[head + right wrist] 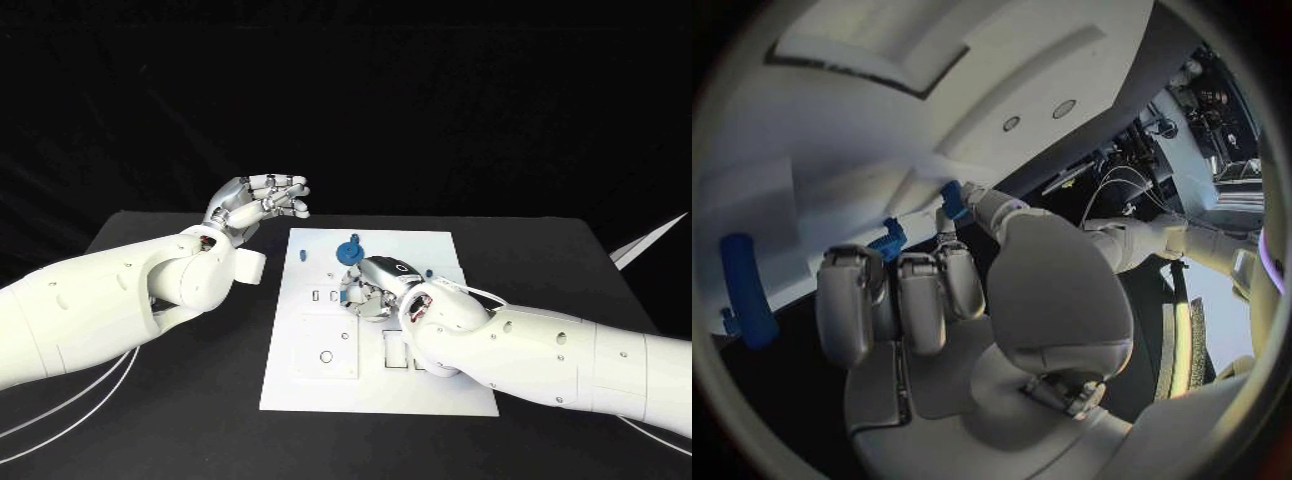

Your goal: Assemble the parts on the task board

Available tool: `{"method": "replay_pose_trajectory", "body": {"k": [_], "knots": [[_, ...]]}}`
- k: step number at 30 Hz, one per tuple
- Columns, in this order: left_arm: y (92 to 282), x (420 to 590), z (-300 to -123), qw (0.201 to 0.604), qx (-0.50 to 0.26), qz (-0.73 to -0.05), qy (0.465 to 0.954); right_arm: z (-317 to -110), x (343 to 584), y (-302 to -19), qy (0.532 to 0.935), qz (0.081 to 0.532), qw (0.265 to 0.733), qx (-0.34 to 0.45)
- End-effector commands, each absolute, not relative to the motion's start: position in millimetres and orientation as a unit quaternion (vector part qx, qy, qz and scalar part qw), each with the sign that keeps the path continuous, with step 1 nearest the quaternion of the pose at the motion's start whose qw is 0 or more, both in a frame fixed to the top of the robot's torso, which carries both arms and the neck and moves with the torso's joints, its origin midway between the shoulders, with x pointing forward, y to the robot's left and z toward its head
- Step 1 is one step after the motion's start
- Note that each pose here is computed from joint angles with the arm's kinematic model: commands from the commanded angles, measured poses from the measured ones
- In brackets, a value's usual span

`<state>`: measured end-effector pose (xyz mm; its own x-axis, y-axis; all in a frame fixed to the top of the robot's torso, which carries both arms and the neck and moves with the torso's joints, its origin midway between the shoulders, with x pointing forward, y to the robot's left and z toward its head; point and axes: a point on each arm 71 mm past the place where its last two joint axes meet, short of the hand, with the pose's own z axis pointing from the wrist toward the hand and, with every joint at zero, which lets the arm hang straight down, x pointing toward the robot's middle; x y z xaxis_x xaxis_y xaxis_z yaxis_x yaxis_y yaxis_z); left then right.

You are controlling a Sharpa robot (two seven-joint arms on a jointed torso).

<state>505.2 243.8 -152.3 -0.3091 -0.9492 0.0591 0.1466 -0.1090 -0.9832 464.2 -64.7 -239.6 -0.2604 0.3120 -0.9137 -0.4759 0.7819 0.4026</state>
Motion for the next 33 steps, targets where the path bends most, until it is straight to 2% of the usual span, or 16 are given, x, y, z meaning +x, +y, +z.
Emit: {"method": "replay_pose_trajectory", "body": {"k": [1,33], "knots": [[243.3,505.1,-151.7,0.433,-0.395,-0.632,0.507,-242.0,463.7,-64.9,0.724,0.325,0.605,-0.057],[245.2,505.3,-152.3,0.431,-0.396,-0.631,0.509,-240.8,463.9,-66.1,0.713,0.339,0.611,-0.051]]}}
